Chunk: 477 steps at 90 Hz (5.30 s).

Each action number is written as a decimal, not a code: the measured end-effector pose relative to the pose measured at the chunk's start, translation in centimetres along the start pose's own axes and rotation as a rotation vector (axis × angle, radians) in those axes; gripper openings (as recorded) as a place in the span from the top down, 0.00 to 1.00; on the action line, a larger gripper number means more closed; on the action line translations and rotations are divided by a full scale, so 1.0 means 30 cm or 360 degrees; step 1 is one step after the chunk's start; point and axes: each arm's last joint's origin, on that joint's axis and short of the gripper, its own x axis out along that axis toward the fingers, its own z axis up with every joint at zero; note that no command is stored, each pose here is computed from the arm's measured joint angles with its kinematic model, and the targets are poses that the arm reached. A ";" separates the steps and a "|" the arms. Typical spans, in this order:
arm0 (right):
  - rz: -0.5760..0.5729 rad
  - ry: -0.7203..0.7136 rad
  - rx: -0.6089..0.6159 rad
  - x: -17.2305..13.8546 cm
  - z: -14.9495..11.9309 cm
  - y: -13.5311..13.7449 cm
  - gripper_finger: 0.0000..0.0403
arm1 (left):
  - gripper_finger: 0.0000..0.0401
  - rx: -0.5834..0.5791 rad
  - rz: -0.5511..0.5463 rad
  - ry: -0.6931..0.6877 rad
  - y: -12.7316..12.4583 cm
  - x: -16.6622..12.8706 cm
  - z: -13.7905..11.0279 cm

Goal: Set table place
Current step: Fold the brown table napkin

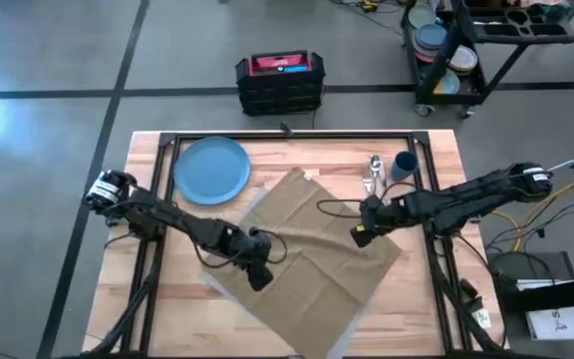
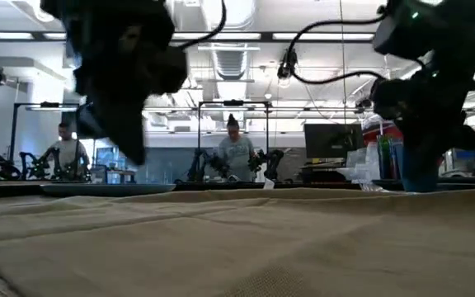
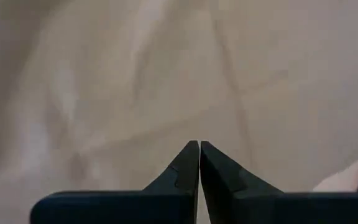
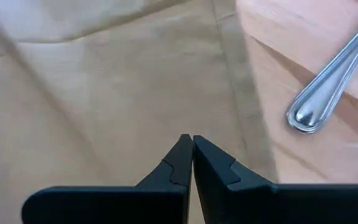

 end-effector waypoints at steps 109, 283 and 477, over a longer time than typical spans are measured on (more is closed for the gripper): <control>0.0151 0.0246 -0.0041 -0.039 -0.218 0.138 1.00 | 1.00 0.0162 0.0421 -0.0312 0.330 -0.097 0.327; 0.0249 -0.0085 -0.0178 0.040 0.284 0.085 1.00 | 1.00 0.0124 0.0347 -0.0528 0.225 -0.129 0.163; 0.0270 -0.0238 -0.0202 -0.035 0.207 0.079 1.00 | 1.00 0.0417 -0.0107 0.0012 -0.067 0.063 0.220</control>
